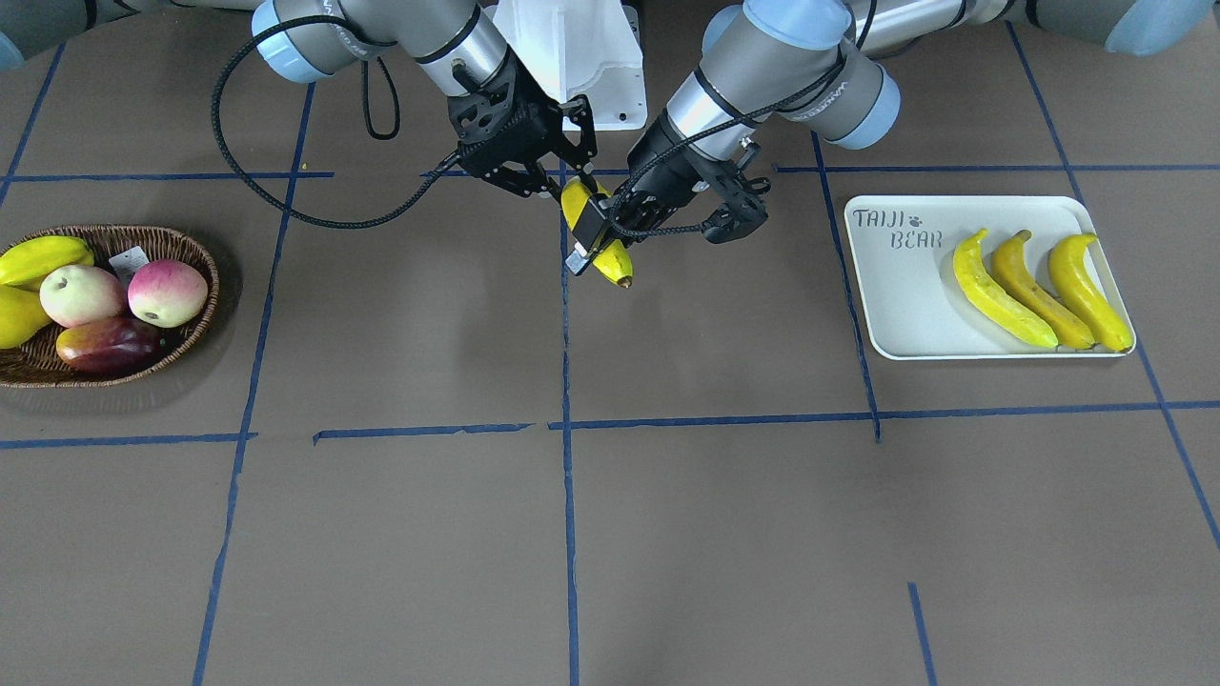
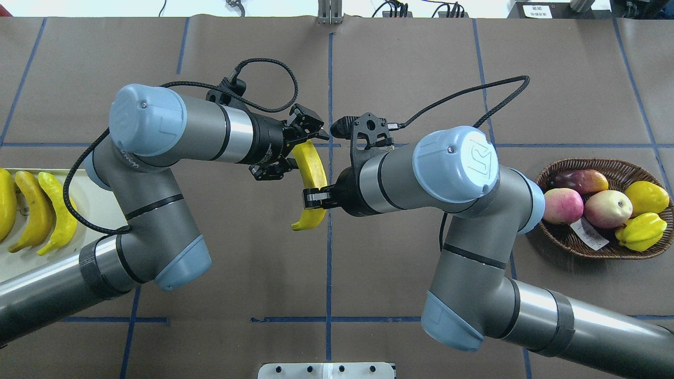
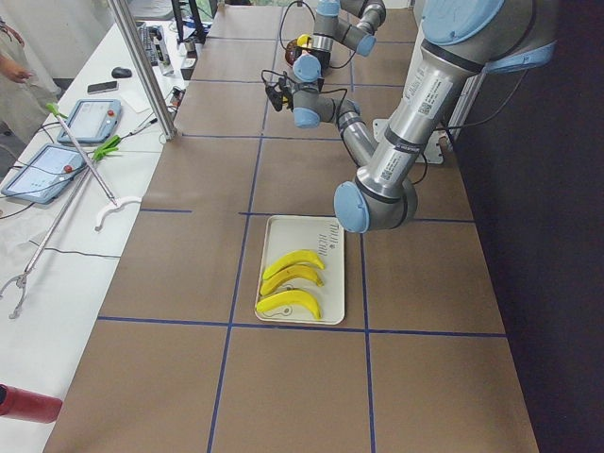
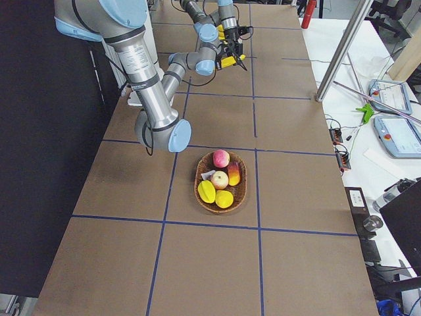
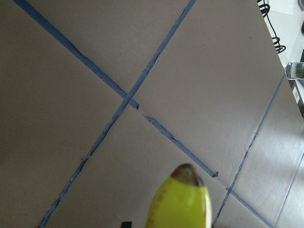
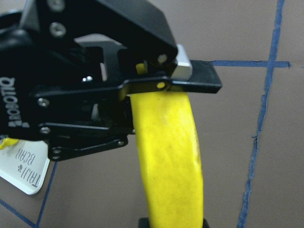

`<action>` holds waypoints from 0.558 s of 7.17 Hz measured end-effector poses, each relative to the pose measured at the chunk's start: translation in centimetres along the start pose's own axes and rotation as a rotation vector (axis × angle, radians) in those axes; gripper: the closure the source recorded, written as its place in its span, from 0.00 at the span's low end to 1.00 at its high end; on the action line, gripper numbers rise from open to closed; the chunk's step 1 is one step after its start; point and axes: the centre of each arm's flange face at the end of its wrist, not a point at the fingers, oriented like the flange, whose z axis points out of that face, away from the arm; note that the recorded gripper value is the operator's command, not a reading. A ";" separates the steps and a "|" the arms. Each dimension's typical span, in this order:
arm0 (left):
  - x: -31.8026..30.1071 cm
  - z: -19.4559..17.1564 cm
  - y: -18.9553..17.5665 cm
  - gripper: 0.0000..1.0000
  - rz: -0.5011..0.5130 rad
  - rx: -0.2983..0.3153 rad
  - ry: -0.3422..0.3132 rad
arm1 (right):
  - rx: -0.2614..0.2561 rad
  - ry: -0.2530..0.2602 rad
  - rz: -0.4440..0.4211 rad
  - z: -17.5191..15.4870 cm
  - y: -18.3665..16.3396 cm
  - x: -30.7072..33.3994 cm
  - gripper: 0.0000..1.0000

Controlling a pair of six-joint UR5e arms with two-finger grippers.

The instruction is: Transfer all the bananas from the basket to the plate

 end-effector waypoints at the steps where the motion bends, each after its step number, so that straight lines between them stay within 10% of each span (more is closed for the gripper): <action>1: -0.1 -0.1 -0.2 1.00 -0.001 0.003 -0.001 | -0.015 -0.002 0.005 -0.7 -0.3 0.0 0.01; 4: -1.4 -0.6 -2.4 1.00 -0.008 0.051 -0.012 | -0.113 0.030 0.080 -6.6 -3.9 2.8 0.01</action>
